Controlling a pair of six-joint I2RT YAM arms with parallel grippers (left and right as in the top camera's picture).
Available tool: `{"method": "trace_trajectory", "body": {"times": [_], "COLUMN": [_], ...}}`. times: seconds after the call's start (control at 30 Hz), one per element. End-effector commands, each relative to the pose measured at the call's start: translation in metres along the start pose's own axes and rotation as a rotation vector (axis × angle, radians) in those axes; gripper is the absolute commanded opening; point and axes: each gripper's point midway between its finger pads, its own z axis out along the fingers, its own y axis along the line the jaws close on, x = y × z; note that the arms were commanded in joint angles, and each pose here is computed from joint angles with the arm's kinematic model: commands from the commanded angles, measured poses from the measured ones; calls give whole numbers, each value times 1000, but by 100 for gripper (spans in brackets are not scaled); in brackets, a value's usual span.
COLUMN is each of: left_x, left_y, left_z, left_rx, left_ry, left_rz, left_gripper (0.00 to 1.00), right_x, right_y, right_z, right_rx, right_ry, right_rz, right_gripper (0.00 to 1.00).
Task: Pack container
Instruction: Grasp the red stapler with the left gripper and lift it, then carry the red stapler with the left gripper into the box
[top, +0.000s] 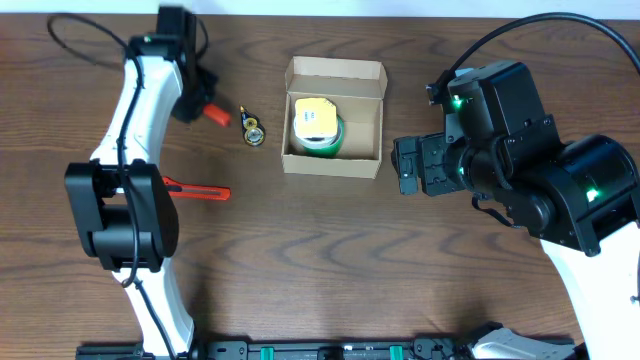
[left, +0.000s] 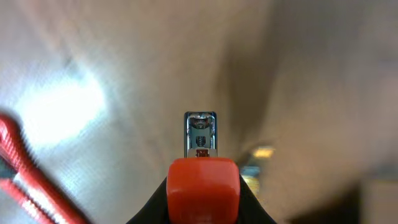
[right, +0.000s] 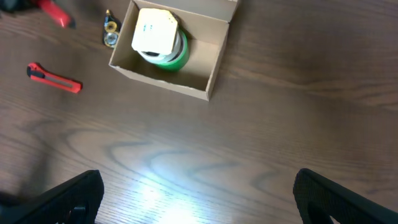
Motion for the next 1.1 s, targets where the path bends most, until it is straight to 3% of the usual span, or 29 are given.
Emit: {"method": "trace_trajectory", "body": {"times": [0.0, 0.13, 0.27, 0.5, 0.7, 1.07], "left_x": [1, 36, 98, 191, 240, 260], "left_y": [-40, -83, -120, -136, -138, -141], "left_z": [-29, -50, -63, -77, -86, -86], "left_rx": [87, 212, 367, 430, 452, 423], "left_ry": [-62, -38, 34, 88, 128, 131], "left_rz": [191, 376, 718, 1075, 1163, 1015], "left_gripper": [5, 5, 5, 5, 5, 6], "right_x": [-1, -1, -1, 6, 33, 33], "right_y": [-3, -3, -3, -5, -13, -13], "right_z": [0, 0, 0, 0, -3, -3], "right_rx": [8, 7, 7, 16, 49, 49], "right_ry": [-1, -1, -1, 27, 138, 138], "right_rz": [-9, -9, -9, -12, -21, -21], "right_gripper": [99, 99, 99, 99, 99, 99]}}
